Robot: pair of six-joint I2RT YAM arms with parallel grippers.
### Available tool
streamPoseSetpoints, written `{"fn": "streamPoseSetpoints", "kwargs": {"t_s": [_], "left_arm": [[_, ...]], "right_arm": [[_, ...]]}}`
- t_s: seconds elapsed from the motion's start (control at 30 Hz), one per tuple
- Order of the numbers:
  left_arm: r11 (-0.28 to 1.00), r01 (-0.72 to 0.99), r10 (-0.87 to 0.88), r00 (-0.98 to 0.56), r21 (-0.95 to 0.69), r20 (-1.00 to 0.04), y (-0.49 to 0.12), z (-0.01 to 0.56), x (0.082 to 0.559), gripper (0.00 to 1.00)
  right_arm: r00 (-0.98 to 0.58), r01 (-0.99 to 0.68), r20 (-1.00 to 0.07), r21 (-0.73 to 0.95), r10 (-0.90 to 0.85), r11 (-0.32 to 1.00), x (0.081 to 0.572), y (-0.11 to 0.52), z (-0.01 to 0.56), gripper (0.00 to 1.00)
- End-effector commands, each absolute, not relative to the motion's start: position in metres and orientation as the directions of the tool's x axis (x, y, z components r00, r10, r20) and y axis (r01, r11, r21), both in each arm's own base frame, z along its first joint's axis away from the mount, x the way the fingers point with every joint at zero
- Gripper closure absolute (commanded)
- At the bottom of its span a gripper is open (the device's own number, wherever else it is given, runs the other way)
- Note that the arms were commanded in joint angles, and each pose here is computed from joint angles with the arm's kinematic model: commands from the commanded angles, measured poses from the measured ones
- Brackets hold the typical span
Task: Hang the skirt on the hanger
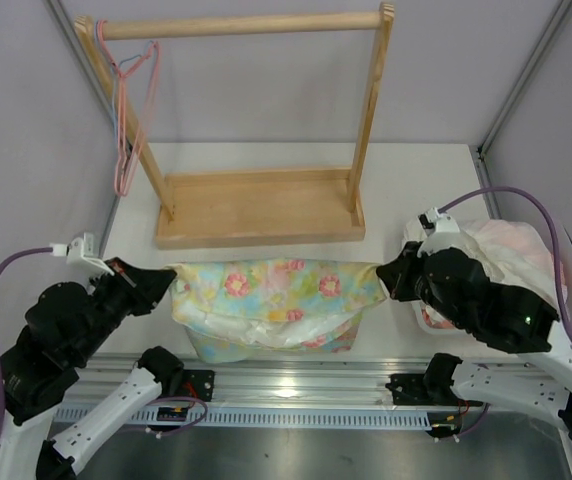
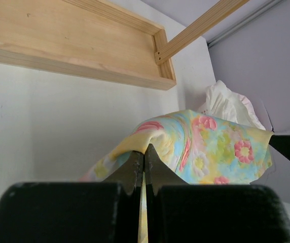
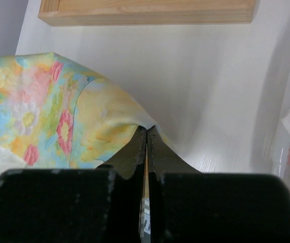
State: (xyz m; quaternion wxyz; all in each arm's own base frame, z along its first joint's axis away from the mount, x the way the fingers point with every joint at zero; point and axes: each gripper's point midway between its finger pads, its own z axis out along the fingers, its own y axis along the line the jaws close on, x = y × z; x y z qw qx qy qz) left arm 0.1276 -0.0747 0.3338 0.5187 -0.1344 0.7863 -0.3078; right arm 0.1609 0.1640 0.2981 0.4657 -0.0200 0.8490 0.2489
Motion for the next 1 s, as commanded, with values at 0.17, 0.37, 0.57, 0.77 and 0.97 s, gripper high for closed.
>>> {"fn": "streamPoseSetpoints", "kwargs": {"t_s": [0.17,0.37,0.57,0.77,0.97], "left_arm": [[0.805,0.065,-0.480,-0.510,-0.589,-0.713,-0.117,0.296,0.185,1.00],[0.861,-0.034,-0.426,-0.595,-0.508,-0.682,-0.137,0.222,0.233,0.97],[0.837,-0.122,-0.480,-0.633,-0.534,-0.608,-0.131,0.169,0.289,1.00],[0.772,-0.106,-0.527,-0.659,-0.627,-0.537,-0.141,0.177,0.345,0.97],[0.649,-0.077,-0.616,-0.636,-0.757,-0.464,-0.151,0.198,0.401,0.73]], "right_arm": [[-0.627,-0.221,-0.771,0.309,0.108,0.925,0.204,0.193,0.259,1.00],[-0.740,-0.154,-0.665,0.311,0.099,0.938,0.249,0.196,0.187,1.00],[-0.793,-0.123,-0.597,0.357,0.125,0.926,0.298,0.193,0.143,1.00],[-0.827,-0.079,-0.532,0.430,0.182,0.899,0.358,0.193,0.132,1.00],[-0.822,0.025,-0.445,0.596,0.356,0.802,0.420,0.187,0.134,0.74]]}}
